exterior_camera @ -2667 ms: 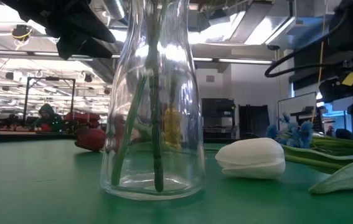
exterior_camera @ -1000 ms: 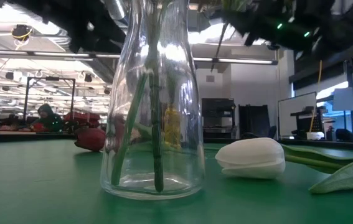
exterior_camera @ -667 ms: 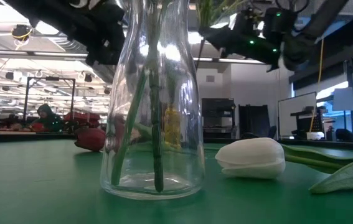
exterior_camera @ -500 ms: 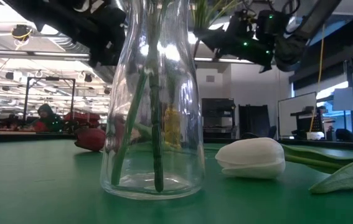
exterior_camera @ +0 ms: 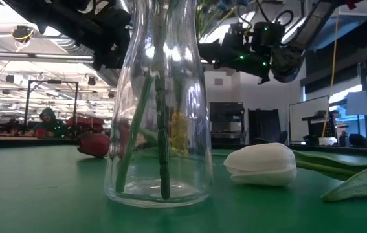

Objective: Sort flowers into vase by color
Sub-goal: Put the blue flowers into the yellow vase, then put the red flower into the transparent vase

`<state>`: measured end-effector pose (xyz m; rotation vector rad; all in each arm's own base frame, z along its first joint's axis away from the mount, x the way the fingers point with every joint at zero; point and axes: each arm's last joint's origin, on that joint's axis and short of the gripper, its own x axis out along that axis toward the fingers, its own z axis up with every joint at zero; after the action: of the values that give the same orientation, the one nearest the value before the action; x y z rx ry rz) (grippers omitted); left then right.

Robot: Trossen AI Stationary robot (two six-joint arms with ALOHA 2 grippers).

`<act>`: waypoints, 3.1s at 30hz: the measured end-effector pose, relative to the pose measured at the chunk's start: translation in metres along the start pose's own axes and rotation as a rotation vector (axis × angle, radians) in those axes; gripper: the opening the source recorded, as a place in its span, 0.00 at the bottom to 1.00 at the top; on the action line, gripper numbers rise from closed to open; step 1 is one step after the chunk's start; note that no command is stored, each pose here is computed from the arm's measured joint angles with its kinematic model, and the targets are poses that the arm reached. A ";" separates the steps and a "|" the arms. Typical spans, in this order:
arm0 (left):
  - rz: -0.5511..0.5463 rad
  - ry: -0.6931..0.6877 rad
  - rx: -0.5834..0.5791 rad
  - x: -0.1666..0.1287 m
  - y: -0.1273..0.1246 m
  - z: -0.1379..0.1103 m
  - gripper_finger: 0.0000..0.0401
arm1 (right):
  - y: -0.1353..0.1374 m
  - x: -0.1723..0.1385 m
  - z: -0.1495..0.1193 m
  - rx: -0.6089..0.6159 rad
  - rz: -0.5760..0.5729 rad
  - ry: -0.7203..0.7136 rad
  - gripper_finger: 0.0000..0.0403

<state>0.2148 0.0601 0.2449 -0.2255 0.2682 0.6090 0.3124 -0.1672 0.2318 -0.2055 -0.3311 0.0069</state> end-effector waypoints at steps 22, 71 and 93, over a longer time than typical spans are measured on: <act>0.002 0.009 0.033 0.000 0.000 -0.001 0.58 | -0.010 -0.007 -0.063 0.131 -0.067 0.225 0.07; 0.018 0.069 0.025 0.000 0.002 -0.007 0.58 | 0.004 -0.040 0.048 -0.008 -0.189 0.709 0.84; -0.066 0.170 0.021 -0.011 -0.020 -0.022 0.58 | 0.085 -0.089 0.108 0.385 0.218 0.812 0.84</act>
<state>0.2139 0.0320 0.2302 -0.2652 0.4298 0.5224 0.1952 -0.0660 0.2863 0.1460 0.5035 0.1957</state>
